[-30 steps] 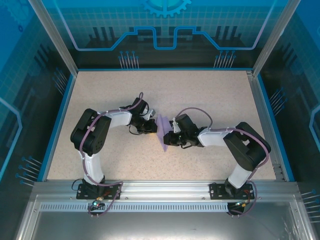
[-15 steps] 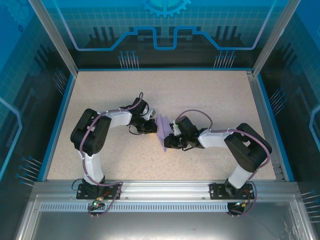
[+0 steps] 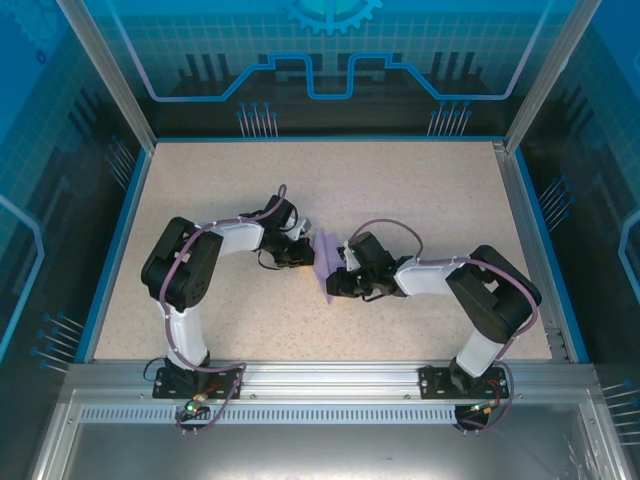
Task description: Fold a paper plane with a square sheet of paper (pick it up from the middle)
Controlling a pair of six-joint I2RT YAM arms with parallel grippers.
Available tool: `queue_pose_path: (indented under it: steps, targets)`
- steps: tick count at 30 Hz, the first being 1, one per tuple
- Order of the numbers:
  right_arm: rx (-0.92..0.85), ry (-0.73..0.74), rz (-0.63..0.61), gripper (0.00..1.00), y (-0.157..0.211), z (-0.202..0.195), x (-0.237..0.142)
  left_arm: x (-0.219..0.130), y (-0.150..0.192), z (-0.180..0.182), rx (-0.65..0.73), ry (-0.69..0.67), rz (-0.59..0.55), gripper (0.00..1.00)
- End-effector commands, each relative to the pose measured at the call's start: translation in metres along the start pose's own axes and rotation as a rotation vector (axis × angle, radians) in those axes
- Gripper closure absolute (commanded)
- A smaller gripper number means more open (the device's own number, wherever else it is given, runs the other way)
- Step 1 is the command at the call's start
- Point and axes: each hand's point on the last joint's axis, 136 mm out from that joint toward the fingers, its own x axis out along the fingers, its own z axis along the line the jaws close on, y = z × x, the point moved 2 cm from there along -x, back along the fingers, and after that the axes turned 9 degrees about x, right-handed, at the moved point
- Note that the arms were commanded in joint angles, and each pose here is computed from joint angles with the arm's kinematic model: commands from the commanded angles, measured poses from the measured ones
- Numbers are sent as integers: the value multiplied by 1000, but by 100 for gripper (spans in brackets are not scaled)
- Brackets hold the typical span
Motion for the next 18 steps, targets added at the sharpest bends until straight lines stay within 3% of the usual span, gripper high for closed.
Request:
queue_pose_path:
  steps: [1,18]
  targets:
    - [-32,-32,14,83,1,13,4,28,44,38,-44,-139,150,90]
    - [-45,2,48,87,4,8,12,29,46,38,-42,-139,157,90]
